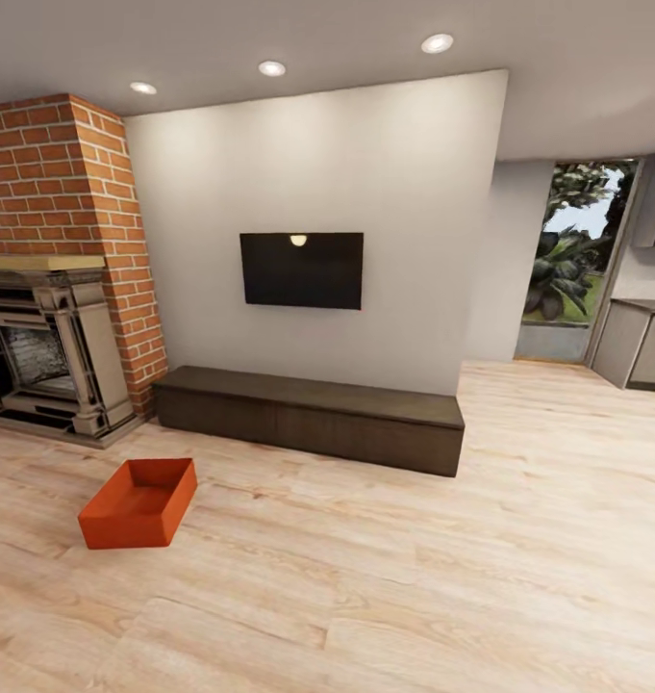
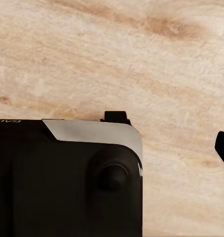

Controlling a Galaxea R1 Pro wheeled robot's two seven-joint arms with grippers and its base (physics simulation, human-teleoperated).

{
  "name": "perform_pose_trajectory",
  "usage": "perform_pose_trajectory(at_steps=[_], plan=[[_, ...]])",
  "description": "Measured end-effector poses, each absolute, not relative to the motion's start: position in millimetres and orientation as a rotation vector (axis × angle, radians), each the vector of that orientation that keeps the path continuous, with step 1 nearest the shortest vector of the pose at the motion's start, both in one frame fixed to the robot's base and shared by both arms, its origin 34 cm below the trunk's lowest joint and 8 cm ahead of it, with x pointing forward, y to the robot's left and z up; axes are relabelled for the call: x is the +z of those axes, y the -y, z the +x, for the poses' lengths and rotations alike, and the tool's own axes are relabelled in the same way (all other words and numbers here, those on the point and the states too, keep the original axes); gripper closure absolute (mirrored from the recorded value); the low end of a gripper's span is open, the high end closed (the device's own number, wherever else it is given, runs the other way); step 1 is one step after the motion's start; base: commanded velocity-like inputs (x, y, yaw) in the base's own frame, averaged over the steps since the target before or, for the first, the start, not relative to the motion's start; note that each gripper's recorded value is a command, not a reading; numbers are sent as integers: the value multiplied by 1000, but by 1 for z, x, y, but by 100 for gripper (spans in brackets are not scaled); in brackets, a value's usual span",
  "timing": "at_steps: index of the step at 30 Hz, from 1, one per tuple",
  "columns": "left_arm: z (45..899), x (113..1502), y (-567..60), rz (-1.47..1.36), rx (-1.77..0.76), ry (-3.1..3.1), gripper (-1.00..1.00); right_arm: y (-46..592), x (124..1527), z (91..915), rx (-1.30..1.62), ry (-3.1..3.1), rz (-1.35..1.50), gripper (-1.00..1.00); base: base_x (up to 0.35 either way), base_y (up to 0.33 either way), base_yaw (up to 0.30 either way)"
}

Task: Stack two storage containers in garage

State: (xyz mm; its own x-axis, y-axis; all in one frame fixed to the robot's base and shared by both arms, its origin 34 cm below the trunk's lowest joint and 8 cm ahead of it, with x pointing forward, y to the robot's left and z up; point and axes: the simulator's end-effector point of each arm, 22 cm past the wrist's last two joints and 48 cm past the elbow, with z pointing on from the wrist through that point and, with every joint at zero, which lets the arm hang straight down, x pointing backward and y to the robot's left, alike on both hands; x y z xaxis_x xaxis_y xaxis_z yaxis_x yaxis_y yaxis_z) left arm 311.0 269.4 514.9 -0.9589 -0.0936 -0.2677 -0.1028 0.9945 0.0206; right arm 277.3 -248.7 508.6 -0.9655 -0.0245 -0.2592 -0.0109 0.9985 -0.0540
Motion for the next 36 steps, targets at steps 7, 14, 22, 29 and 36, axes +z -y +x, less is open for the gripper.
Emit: perform_pose_trajectory(at_steps=[7, 14, 22, 29, 36], plan=[[311, 515, -269, -144, 50, -2869, -100, 249, 509, 277, -75, -2877, -26, -100, 321, 0, 0], [311, 515, -269, -143, 50, -2868, -100, 249, 509, 277, -75, -2878, -26, -100, 321, 0, 0], [311, 515, -269, -144, 50, -2868, -100, 249, 509, 277, -76, -2878, -26, -100, 321, 0, 0], [311, 515, -269, -144, 50, -2867, -100, 249, 509, 277, -76, -2878, -26, -100, 314, 0, 0], [311, 515, -270, -146, 50, -2867, -100, 249, 508, 277, -76, -2878, -26, -100, 127, 0, 0]])
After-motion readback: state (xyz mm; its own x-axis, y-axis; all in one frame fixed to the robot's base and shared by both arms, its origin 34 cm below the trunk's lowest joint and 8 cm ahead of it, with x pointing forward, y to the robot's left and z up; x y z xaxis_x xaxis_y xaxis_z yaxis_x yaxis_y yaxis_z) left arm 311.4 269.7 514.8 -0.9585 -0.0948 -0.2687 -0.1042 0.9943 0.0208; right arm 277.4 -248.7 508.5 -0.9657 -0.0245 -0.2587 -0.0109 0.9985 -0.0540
